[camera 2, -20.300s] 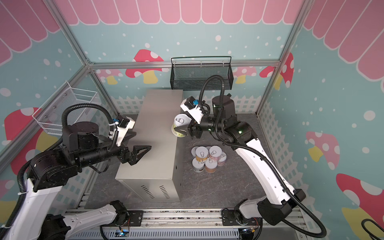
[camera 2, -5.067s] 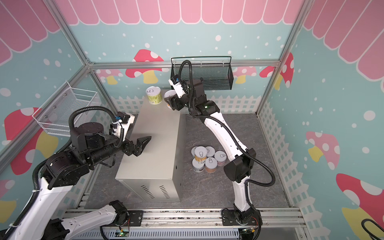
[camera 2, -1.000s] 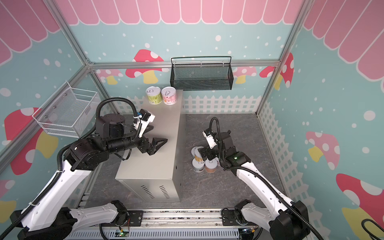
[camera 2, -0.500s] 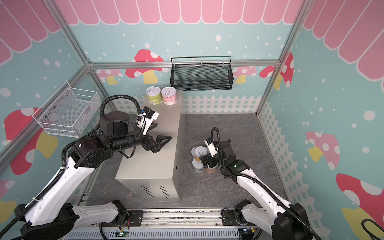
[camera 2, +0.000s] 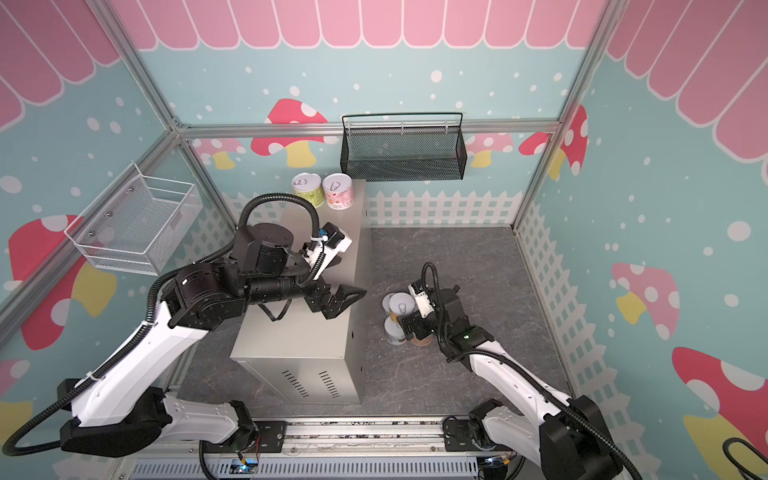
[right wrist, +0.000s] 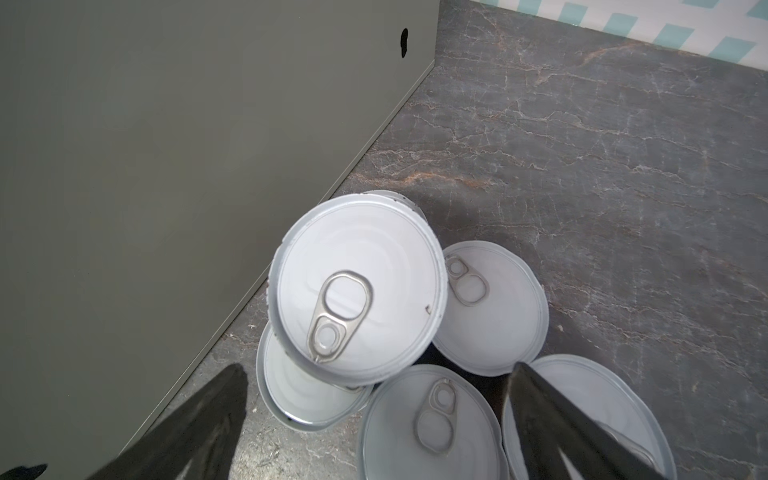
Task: Place and organize the canned foods onto the counter
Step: 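Lower the right gripper onto another white-lidded can while the left reaches over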
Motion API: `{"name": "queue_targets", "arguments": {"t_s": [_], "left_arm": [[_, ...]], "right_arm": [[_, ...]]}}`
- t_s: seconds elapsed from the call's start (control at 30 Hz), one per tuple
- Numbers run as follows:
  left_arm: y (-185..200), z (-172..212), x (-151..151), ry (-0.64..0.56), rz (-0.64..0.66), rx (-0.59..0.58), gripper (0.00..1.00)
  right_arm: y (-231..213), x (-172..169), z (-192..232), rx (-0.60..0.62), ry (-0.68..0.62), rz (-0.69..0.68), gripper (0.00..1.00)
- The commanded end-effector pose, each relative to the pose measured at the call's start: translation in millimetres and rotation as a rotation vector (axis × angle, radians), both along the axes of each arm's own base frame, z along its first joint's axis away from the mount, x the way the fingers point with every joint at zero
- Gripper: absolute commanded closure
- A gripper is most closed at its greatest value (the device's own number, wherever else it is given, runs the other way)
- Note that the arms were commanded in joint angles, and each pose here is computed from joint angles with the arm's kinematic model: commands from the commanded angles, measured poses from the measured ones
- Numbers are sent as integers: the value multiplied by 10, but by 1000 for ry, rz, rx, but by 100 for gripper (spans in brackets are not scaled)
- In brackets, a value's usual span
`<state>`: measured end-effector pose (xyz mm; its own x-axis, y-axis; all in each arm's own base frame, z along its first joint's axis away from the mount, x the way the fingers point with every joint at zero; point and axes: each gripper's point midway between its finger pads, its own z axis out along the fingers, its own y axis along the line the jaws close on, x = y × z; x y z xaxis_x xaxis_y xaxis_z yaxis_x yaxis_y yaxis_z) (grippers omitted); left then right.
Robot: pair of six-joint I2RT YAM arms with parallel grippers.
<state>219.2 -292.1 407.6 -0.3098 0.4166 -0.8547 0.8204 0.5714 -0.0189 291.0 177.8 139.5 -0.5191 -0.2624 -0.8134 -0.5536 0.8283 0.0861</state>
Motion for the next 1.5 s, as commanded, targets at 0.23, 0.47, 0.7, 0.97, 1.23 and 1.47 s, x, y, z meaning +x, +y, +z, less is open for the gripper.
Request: {"name": "queue_targets", "arguments": {"t_s": [0.23, 0.47, 0.7, 0.97, 1.23, 1.47], "left_arm": [[-70, 14, -145, -24, -21, 32, 0], [-59, 2, -174, -30, -18, 39, 0], [-32, 12, -184, -37, -11, 34, 0], [-11, -8, -184, -42, -6, 35, 0], [7, -20, -182, -45, -1, 34, 0], [19, -34, -197, -47, -3, 32, 1]], "right_arm": [[171, 163, -17, 54, -31, 17, 2], [279, 257, -62, 55, -30, 24, 2], [333, 346, -76, 33, -41, 4, 7], [368, 385, 7, 43, -84, 2, 14], [410, 403, 152, 57, -119, 11, 26], [410, 387, 324, 77, -158, 14, 33]]}}
